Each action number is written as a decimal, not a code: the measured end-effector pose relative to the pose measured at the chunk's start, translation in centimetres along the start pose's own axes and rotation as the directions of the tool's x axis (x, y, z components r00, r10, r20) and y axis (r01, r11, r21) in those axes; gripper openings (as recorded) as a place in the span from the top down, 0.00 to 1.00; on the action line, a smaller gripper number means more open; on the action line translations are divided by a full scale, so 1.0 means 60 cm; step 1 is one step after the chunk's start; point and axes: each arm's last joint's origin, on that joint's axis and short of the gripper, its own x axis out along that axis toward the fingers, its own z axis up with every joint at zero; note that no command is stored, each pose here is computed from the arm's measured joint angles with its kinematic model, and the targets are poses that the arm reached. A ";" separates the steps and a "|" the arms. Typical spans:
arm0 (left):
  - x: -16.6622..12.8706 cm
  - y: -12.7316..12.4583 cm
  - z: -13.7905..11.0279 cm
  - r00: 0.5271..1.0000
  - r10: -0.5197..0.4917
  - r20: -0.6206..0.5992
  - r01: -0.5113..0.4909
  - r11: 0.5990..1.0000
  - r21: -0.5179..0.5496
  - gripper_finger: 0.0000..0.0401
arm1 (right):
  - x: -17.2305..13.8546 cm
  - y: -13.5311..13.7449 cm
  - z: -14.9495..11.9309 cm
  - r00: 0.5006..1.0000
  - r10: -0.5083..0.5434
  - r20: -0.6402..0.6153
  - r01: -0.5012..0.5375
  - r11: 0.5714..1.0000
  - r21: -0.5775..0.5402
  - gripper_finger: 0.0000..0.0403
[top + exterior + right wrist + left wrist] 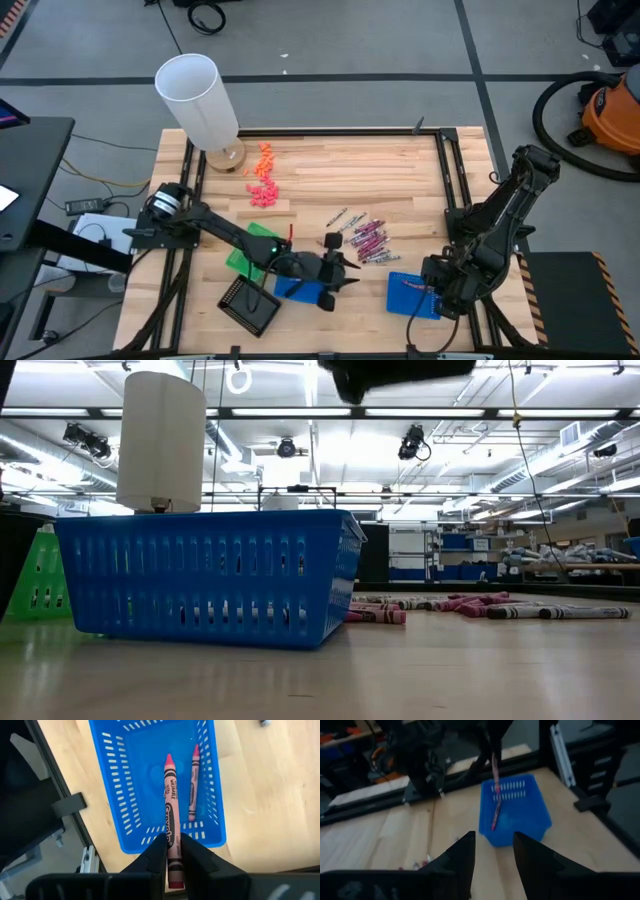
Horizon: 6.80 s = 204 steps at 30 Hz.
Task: Sort crayons
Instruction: Put the pink crayon into the right blue basket, then put the black crayon into the green basket
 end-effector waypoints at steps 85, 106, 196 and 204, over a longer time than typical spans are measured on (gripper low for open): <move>0.005 0.038 -0.068 0.843 0.219 -0.491 -0.290 0.954 -0.072 0.65 | 0.022 -0.173 0.300 0.805 0.035 0.592 0.233 0.900 -0.369 0.69; -0.027 0.014 -0.010 0.909 0.235 -0.344 -0.280 0.956 -0.088 0.65 | 0.101 -0.223 0.392 0.873 0.155 0.463 0.073 0.897 -0.437 0.69; 0.061 0.311 -0.146 0.613 0.069 -0.787 -0.557 0.744 -0.369 0.46 | 0.114 -0.242 0.196 0.442 -0.004 0.897 0.451 0.865 -0.218 0.70; 0.070 0.312 -0.142 0.667 0.034 -0.745 -0.544 0.705 -0.455 0.46 | 0.116 -0.243 0.196 0.452 -0.009 0.892 0.450 0.866 -0.219 0.70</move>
